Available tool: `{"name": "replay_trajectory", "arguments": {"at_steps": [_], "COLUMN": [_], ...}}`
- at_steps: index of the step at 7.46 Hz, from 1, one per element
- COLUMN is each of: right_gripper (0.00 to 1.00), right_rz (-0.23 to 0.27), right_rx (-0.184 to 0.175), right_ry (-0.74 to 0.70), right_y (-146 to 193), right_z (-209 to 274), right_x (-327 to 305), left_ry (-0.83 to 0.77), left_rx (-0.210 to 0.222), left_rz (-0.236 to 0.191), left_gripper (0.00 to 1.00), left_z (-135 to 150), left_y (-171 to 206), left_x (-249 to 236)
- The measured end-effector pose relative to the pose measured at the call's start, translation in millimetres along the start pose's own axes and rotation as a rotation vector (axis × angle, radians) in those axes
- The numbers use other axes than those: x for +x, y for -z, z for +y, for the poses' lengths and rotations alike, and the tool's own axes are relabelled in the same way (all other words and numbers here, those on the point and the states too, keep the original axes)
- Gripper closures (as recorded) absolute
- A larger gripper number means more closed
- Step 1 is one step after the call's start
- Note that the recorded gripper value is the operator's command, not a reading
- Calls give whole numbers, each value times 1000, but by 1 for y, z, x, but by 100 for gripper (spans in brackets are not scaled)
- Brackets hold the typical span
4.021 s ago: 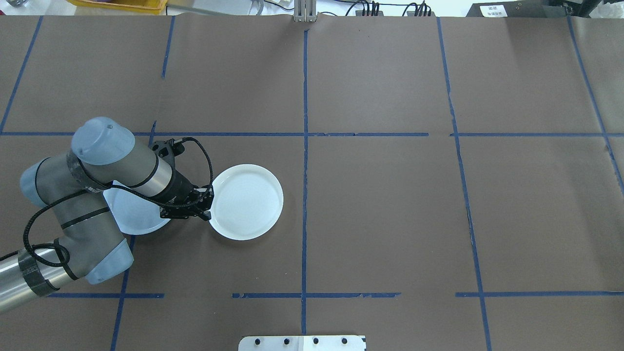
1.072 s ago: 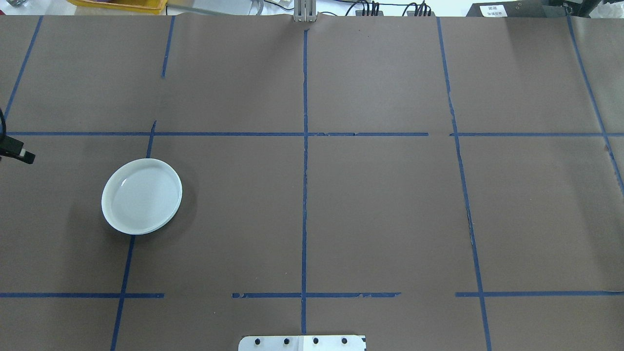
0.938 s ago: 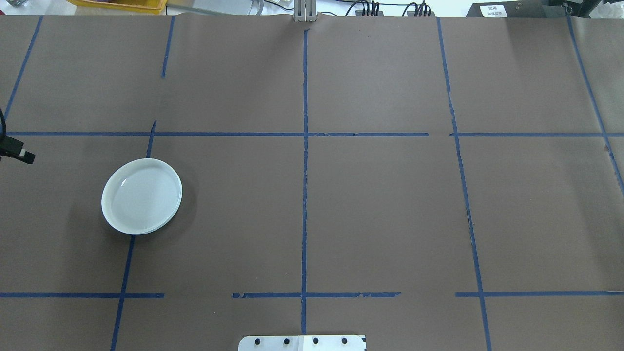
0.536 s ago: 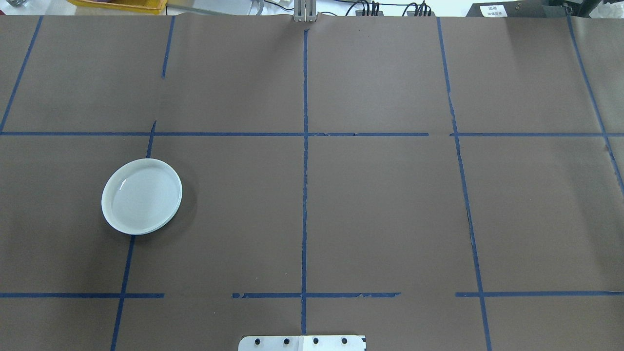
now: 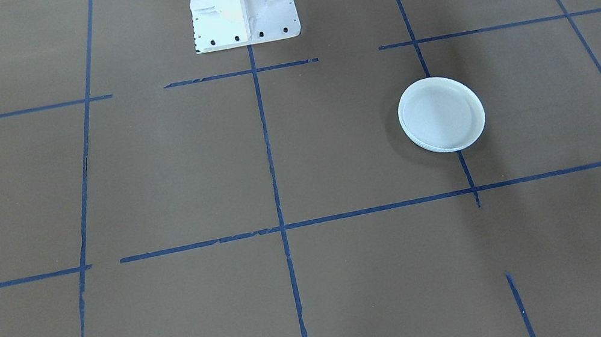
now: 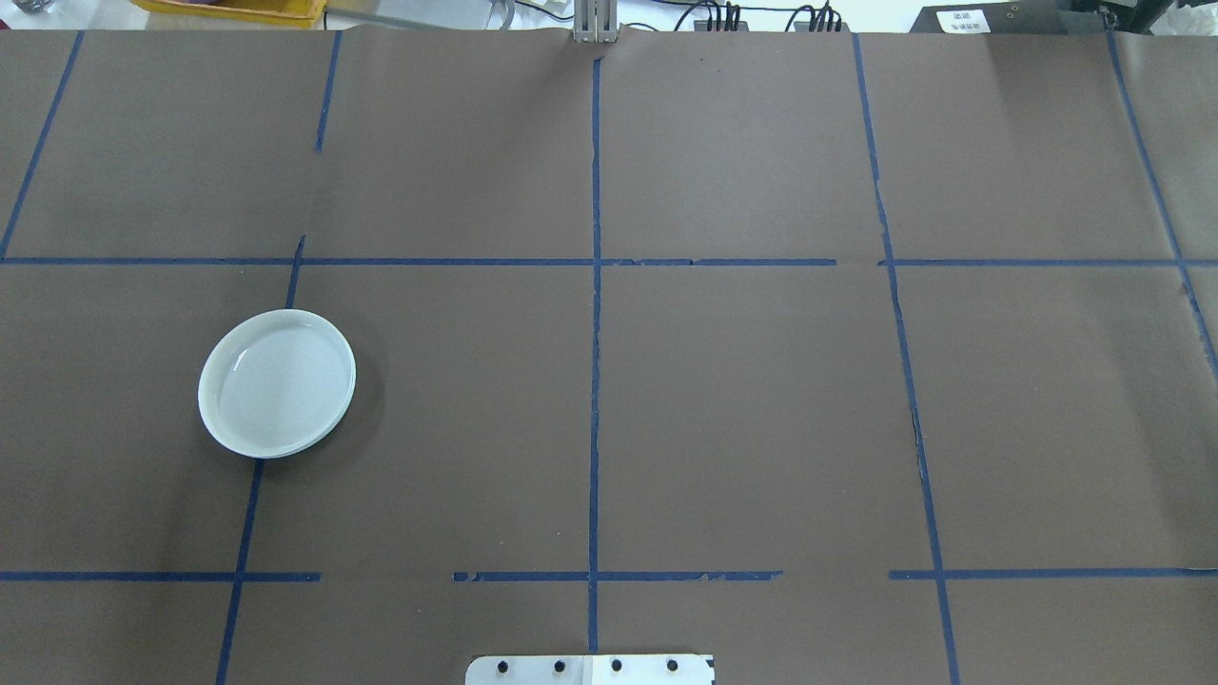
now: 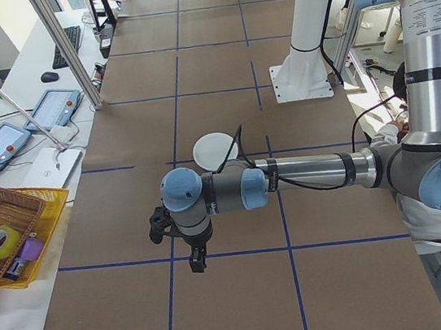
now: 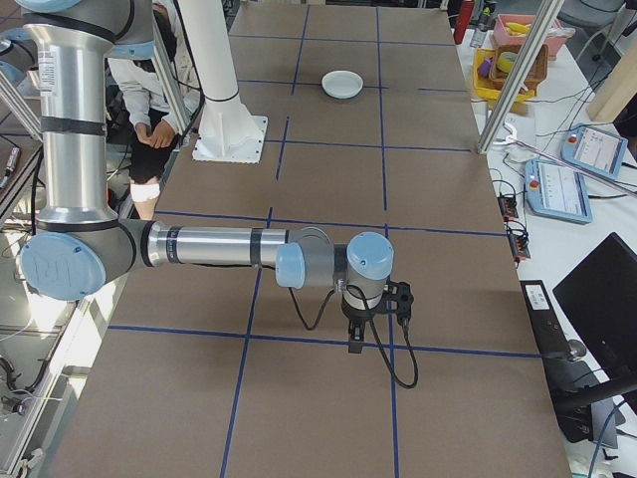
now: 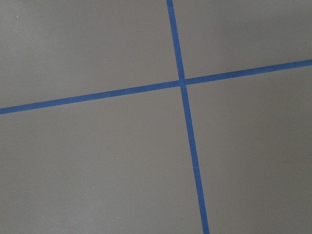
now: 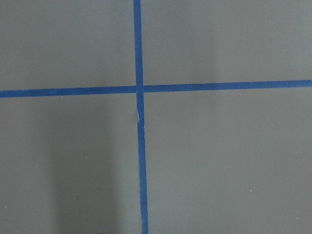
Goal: Stack plate in center
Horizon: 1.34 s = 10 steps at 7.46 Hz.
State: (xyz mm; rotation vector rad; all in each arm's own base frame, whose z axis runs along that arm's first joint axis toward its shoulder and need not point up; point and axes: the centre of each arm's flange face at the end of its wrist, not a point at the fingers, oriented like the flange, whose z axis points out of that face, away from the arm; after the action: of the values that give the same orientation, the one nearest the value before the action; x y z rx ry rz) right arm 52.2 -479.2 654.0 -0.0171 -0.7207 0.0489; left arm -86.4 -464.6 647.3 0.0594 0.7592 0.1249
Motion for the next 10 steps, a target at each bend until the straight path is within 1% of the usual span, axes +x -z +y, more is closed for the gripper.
{"name": "replay_trajectory", "arguments": {"at_steps": [10], "right_gripper": [0], "right_rz": [0], "right_rx": [0], "right_ry": [0], "right_y": [0], "right_z": [0], "right_x": [0], "left_ry": [-2], "left_rx": [5], "left_rz": [0], "left_gripper": [0], "left_z": [0], "left_y": [2], "left_x": [2]}}
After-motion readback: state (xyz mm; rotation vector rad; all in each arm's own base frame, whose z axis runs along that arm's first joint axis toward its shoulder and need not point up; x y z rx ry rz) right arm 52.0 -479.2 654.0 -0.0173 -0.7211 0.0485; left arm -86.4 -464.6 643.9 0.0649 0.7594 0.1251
